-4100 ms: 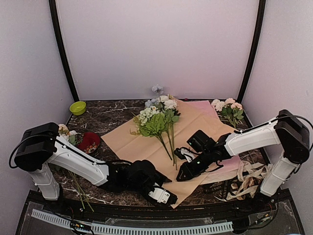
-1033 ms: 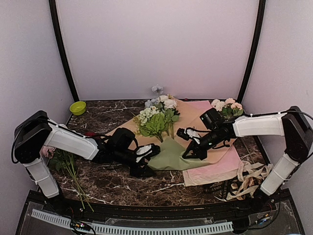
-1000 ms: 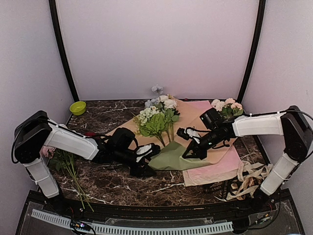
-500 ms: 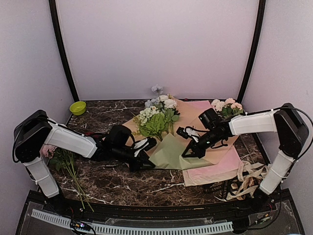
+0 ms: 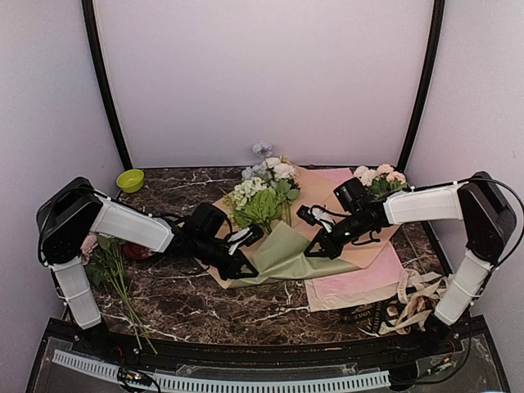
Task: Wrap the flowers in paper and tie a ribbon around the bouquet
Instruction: Fold the flattened wrapping paper at the center of the board.
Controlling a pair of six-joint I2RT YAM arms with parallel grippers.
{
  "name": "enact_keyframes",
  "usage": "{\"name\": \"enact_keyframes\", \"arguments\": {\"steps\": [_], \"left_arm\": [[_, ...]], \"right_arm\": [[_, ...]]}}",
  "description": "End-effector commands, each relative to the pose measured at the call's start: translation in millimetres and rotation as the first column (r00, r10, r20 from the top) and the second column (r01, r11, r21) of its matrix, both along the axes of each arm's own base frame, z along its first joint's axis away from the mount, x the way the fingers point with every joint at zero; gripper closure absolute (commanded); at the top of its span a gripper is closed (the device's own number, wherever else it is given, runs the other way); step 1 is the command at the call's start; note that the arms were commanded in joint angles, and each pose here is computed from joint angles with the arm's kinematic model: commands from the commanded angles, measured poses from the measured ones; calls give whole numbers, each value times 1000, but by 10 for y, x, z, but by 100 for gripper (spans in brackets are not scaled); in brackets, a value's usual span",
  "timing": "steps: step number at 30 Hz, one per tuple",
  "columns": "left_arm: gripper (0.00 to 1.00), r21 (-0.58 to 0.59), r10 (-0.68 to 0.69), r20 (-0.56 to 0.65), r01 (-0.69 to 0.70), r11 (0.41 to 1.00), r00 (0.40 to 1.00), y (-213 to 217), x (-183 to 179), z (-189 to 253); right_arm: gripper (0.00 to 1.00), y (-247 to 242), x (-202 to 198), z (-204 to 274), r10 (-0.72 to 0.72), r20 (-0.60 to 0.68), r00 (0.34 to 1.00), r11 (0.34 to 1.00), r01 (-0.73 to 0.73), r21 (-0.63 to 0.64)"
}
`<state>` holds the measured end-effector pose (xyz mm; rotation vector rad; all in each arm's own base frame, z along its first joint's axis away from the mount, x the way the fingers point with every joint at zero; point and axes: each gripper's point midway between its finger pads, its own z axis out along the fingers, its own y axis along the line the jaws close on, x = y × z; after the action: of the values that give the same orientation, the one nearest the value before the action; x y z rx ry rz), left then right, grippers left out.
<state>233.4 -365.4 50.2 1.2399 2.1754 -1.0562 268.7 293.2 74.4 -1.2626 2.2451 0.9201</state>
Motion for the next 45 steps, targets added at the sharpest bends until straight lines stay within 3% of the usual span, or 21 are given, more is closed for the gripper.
{"name": "enact_keyframes", "arguments": {"steps": [1, 6, 13, 16, 21, 23, 30, 39, 41, 45], "left_arm": [[100, 155, 59, -115, -41, 987, 992, 199, -28, -299], [100, 129, 33, -99, -20, 991, 995, 142, -3, -241], [100, 105, 5, -51, 1, 994, 999, 109, 30, -175], [100, 97, -3, -36, 7, 995, 999, 90, 46, -155], [100, 108, -1, -1, 1, 994, 1000, 90, 108, -146], [100, 121, -3, 15, 1, 993, 1000, 104, 127, -148], [100, 128, -17, 43, 12, 992, 999, 113, 144, -131], [100, 60, -30, 130, 22, 998, 991, 70, 172, 82], [100, 43, -28, 148, 22, 999, 989, 68, 178, 124], [100, 33, -27, 157, 22, 999, 987, 65, 181, 147]], "right_arm": [[96, -70, 222, -8, -87, 14, 996, 996, 87, 5], [72, -94, 30, 38, -40, -80, 996, 997, 45, 61], [57, -281, -250, -90, -84, -232, 969, 996, 90, 15], [59, -298, -292, -55, -98, -247, 964, 994, 108, 27], [75, -327, -348, -14, -114, -282, 953, 991, 130, 37], [76, -320, -382, 22, -110, -304, 946, 990, 132, 52], [60, -270, -460, 234, -91, -347, 933, 982, 143, 126], [54, -323, -562, 159, -108, -401, 910, 984, 155, 88], [58, -355, -561, 110, -124, -396, 910, 985, 163, 65], [88, -396, -524, 49, -159, -378, 912, 982, 186, 36]]}}
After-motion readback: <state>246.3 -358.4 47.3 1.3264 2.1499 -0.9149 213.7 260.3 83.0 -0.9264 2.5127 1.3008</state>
